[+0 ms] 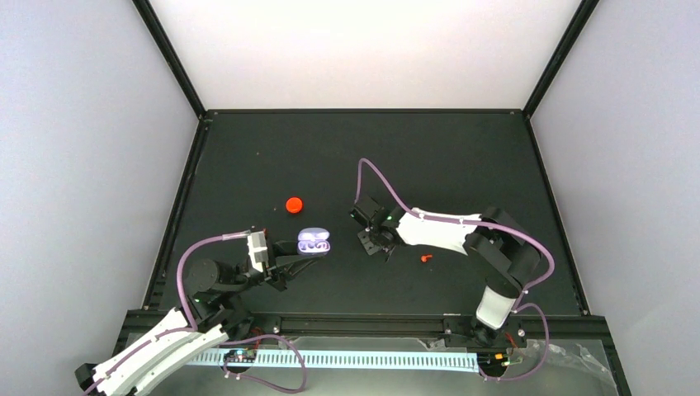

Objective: Insert the wireless bluetooth earbuds into the charging case
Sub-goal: Pick up the earbud from the center of the board.

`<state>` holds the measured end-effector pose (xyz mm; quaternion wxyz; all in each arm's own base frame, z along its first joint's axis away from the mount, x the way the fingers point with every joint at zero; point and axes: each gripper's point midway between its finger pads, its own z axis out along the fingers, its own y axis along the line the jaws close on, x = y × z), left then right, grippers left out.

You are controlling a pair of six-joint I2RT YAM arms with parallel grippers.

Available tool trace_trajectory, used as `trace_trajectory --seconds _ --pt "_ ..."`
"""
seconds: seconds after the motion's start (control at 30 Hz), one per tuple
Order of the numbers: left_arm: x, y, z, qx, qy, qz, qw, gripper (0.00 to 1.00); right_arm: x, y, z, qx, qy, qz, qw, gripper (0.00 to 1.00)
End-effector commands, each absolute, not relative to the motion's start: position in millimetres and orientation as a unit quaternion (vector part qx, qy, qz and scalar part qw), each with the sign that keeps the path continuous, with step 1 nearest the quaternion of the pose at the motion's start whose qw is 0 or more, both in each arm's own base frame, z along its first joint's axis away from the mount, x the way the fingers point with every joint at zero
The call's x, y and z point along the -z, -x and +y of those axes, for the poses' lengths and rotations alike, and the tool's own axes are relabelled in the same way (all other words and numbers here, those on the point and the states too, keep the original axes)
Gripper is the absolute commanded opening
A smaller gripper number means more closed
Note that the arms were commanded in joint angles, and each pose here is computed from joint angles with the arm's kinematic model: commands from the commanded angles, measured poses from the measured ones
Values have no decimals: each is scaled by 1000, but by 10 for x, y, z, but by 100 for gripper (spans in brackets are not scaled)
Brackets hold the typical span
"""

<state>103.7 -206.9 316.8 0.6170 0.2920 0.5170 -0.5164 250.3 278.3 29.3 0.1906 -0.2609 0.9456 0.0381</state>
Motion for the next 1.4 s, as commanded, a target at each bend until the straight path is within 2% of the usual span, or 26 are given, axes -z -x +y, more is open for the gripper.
trace_trajectory --seconds 0.0,0.73,0.9,1.1,1.37 --pt "-3239 -1031 -2032 513 -287 511 627 1 -267 -2546 2697 -12 256 946 197 32" --pt "-3243 -1026 -2057 517 -291 509 623 1 -287 -2510 2642 -11 264 944 200 30" --pt "-3251 -1025 -2052 517 -290 509 624 2 -294 -2588 2650 5 262 942 208 26" --pt "-3259 -1014 -2048 518 -291 508 624 2 -341 -2633 2646 15 264 940 215 17" --pt "-3247 -1012 -2046 517 -292 509 623 2 -309 -2468 2523 8 282 938 201 12"
